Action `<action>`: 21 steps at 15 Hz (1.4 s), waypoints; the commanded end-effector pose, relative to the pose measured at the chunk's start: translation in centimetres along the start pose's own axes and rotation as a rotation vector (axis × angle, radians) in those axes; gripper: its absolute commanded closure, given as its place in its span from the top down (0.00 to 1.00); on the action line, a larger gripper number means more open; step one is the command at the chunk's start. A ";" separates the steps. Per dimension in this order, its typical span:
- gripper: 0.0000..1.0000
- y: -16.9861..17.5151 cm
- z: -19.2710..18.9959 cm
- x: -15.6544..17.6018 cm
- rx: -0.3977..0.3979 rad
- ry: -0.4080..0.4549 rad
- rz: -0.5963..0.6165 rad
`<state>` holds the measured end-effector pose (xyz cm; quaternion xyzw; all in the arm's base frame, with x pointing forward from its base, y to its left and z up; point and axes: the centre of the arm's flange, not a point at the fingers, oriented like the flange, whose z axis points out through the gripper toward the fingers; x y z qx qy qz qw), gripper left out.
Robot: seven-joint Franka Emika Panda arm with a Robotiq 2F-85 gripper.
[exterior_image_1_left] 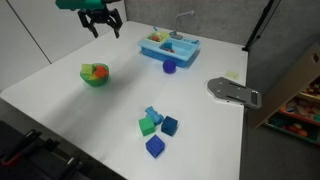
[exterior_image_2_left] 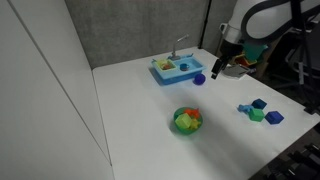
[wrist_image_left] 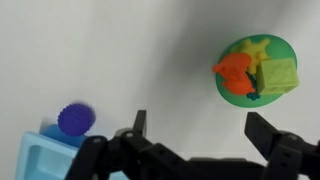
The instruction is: Put the yellow block in the green bowl
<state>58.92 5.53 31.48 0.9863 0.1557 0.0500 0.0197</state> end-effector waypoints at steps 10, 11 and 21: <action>1.00 1.5 -14.4 -9.6 0.120 -0.230 0.305; 1.00 1.2 -15.7 -9.9 0.117 -0.232 0.316; 1.00 0.6 -20.0 -11.4 0.113 -0.212 0.330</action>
